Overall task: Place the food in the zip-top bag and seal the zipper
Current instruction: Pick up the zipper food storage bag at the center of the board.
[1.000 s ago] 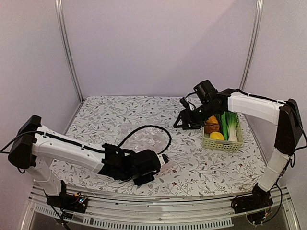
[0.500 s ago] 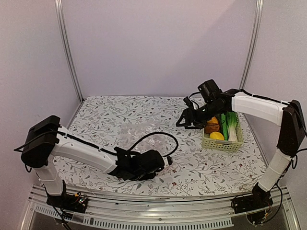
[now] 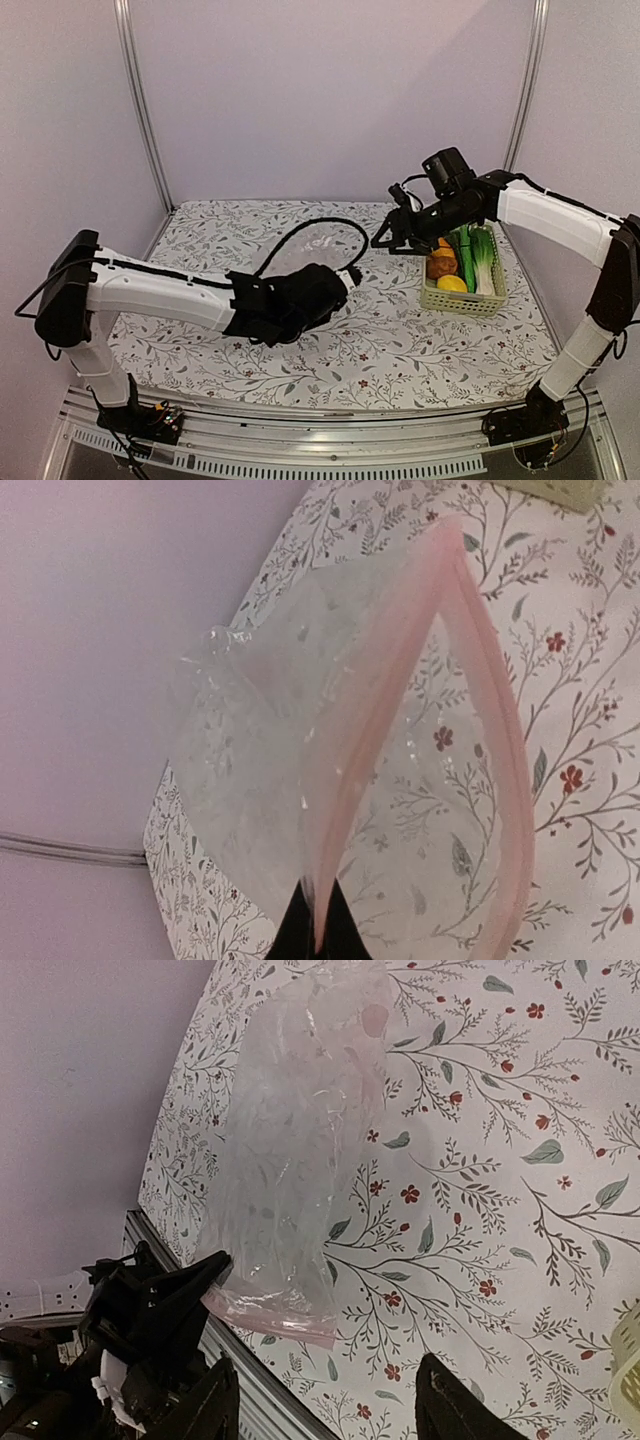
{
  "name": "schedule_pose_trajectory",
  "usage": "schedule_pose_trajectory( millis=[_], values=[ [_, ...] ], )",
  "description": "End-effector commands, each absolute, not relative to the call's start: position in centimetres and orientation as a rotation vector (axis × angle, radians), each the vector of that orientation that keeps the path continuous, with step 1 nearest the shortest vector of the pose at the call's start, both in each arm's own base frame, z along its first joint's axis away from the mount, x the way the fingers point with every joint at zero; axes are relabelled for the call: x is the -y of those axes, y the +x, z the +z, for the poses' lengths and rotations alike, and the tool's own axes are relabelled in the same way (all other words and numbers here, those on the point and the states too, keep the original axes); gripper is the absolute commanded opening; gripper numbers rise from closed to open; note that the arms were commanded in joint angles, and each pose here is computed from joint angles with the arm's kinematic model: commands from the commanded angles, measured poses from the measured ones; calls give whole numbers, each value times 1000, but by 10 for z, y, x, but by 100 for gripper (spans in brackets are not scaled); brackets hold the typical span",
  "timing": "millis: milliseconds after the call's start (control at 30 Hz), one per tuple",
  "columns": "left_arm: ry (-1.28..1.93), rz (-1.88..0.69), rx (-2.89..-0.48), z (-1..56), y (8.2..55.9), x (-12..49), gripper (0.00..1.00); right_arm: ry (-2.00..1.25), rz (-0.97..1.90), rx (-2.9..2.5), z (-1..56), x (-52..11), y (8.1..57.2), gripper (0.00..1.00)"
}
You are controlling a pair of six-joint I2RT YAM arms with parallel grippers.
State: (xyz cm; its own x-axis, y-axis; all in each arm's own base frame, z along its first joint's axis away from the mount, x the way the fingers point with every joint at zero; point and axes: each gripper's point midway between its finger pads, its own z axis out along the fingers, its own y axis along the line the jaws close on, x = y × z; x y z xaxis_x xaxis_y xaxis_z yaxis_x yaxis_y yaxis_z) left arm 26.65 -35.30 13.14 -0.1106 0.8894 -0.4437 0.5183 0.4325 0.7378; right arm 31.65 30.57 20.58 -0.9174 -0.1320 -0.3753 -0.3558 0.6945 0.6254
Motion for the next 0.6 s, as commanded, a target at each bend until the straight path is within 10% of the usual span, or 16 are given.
schedule_pose_trajectory(
  millis=[0,567],
  values=[
    [954,336,-1887,204,288,351,0,-384,1037,-2499,258,-300,313,59],
    [649,-93,-2042,279,309,390,0,-328,905,-2462,295,-349,330,54]
  ],
)
